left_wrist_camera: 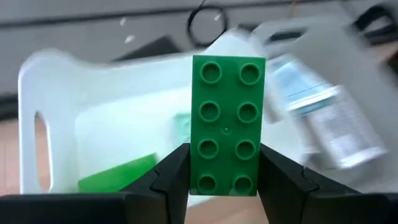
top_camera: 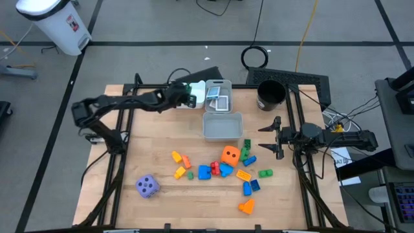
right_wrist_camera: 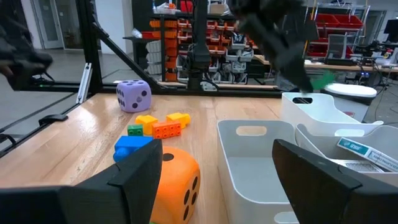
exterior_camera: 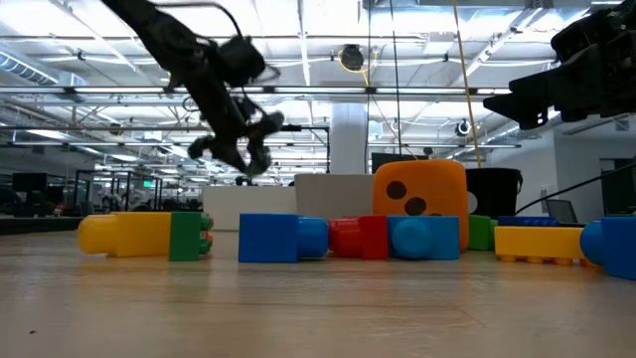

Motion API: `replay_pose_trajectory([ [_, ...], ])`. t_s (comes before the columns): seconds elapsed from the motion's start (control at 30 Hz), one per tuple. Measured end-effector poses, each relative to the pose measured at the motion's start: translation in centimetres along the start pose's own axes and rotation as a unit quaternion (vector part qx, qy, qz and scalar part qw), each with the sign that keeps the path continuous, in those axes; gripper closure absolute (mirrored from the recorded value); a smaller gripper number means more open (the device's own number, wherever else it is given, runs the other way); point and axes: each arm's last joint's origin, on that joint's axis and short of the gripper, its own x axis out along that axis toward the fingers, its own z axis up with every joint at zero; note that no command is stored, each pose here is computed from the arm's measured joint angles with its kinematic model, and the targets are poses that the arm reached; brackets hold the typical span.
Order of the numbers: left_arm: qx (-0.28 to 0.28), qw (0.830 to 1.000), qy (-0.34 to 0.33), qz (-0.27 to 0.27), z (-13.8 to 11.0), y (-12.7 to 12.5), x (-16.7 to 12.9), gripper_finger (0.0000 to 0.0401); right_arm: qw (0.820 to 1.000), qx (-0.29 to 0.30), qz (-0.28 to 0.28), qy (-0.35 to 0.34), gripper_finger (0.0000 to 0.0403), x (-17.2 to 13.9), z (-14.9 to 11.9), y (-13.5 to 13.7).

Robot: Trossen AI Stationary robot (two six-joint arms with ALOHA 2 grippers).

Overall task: Pick & Place Toys
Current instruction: Put the green game piece into the white bin, then put the orange game piece into the white bin

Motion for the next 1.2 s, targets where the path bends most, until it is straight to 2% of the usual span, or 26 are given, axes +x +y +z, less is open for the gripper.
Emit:
replay_pose_trajectory([
  [0.23, -0.023, 0.998, 0.049, 0.025, -0.7, 1.6, 2.9, 0.0238, 1.000, 0.000, 0.000, 0.000, 0.0126, 0.0, 0.0, 0.0],
  [0.53, -0.028, 0.998, 0.055, 0.022, -0.5, 2.0, 3.2, 0.0235, 1.000, 0.000, 0.000, 0.000, 0.0126, 0.0, 0.0, 0.0],
  [0.63, -0.025, 0.998, 0.055, 0.022, -0.6, 2.0, 3.2, 0.0216, 1.000, 0.000, 0.000, 0.000, 0.0125, 0.0, 0.0, 0.0],
  [0.8, -0.006, 0.998, 0.055, 0.019, -0.5, 2.0, 3.2, 0.0157, 1.000, 0.000, 0.000, 0.000, 0.0124, 0.0, 0.0, 0.0],
  [0.97, 0.054, 0.998, 0.042, -0.009, 0.4, 1.9, 1.9, 0.0112, 1.000, 0.000, 0.000, 0.000, 0.0126, 0.0, 0.0, 0.0],
  [1.2, 0.010, 0.996, 0.018, -0.088, 2.3, 1.1, -3.6, 0.0090, 1.000, 0.000, 0.000, 0.000, 0.0125, 0.0, 0.0, 0.0],
])
